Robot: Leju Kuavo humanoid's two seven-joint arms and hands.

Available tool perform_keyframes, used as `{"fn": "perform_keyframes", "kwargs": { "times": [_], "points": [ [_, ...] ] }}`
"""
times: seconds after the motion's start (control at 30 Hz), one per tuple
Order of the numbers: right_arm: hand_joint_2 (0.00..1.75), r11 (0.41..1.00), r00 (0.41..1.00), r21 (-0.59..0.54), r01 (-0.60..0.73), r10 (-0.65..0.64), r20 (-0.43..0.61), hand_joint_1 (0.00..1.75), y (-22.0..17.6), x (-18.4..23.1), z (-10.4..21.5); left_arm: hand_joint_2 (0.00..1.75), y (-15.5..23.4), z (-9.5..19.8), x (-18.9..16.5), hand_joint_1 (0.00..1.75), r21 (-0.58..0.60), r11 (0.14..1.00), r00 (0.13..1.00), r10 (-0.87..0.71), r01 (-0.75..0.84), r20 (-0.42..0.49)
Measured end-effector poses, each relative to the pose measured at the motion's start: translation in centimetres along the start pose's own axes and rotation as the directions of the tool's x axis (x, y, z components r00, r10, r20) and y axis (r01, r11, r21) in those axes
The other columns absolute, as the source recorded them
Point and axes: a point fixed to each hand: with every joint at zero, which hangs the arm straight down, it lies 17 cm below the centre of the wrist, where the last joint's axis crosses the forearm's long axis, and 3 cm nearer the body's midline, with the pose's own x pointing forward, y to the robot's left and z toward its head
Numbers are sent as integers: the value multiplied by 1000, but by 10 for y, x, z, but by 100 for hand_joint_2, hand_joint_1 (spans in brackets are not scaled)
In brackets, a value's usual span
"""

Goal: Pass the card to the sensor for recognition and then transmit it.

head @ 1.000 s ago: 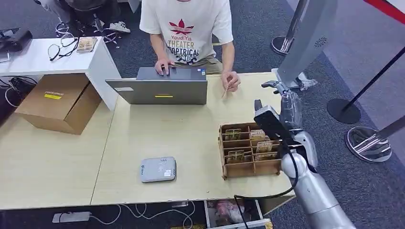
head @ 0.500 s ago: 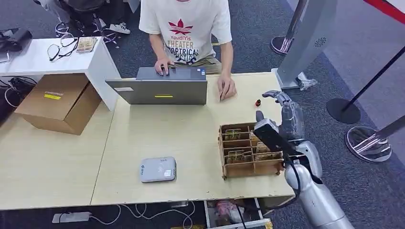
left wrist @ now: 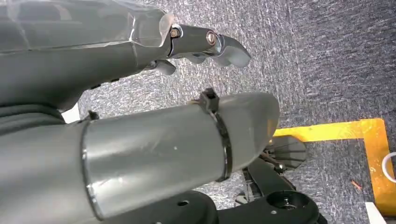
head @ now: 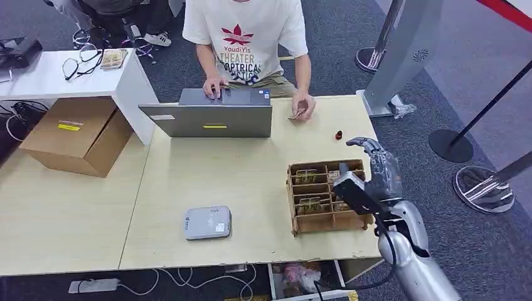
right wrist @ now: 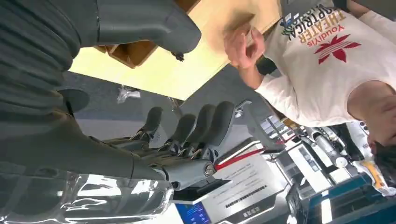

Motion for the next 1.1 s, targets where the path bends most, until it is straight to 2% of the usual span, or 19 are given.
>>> {"fn": "perform_keyframes", "kwargs": {
  "times": [0.07, 0.1, 0.17, 0.2, 0.23, 0.37, 0.4, 0.43, 0.5, 0.53, 0.63, 0.77, 0.83, 1.07, 1.1],
  "points": [
    [175, 1000, 1000, 3, -2, 2, -2, 84, 0, -1, 1, 0, 0, 0, 0, 0, 0, 1000, 1000, 0, 0, 0],
    [175, 1000, 1000, 5, -7, 7, -6, 96, 1, -2, 2, 0, 0, 0, 0, 0, 0, 1000, 1000, 0, 0, 0],
    [175, 1000, 1000, 14, -21, 21, -10, 93, 3, -4, 5, 0, 0, 0, 0, 0, 0, 1000, 1000, -1, 1, 1],
    [175, 999, 999, 21, -29, 29, -16, 82, 4, -6, 8, 0, 0, 0, 0, 0, 0, 1000, 1000, -1, 1, 1],
    [175, 999, 999, 26, -35, 35, -20, 84, 5, -9, 11, 0, 0, 0, 0, 0, 0, 1000, 1000, -3, 3, 2],
    [175, 998, 998, 49, -44, 45, -35, 112, 10, -15, 22, 0, 0, 0, 0, 0, -1, 1000, 1000, -7, 7, 3],
    [175, 997, 998, 56, -47, 49, -36, 110, 12, -15, 23, 0, 1, 0, 0, 0, -1, 1000, 1000, -7, 7, 4],
    [175, 997, 998, 63, -49, 51, -36, 115, 13, -16, 24, 0, 1, 0, 1, 0, -1, 1000, 1000, -8, 8, 5],
    [175, 996, 998, 79, -51, 53, -34, 108, 17, -15, 26, 0, 2, 0, 1, 0, 0, 1000, 1000, -8, 8, 8],
    [175, 995, 998, 85, -52, 55, -33, 112, 18, -15, 26, 0, 2, 0, 1, 0, 0, 1000, 1000, -8, 8, 7],
    [175, 993, 998, 103, -53, 56, -32, 94, 23, -15, 27, 0, 2, -1, 1, 0, 1, 1000, 1000, -8, 7, 7],
    [175, 990, 998, 127, -53, 58, -36, 101, 30, -17, 30, 0, 3, -1, 1, 0, 2, 1000, 1000, -5, 5, 7],
    [175, 988, 998, 144, -51, 57, -37, 93, 35, -18, 31, 0, 3, -1, 1, 0, 3, 1000, 1000, -5, 5, 7],
    [175, 981, 998, 188, -45, 53, -37, 93, 49, -20, 31, 0, 3, -1, 0, 0, 4, 1000, 1000, -5, 5, 7],
    [175, 981, 998, 191, -45, 53, -37, 98, 51, -20, 32, 0, 4, -1, 0, 0, 4, 1000, 1000, -5, 5, 7]
  ]
}}
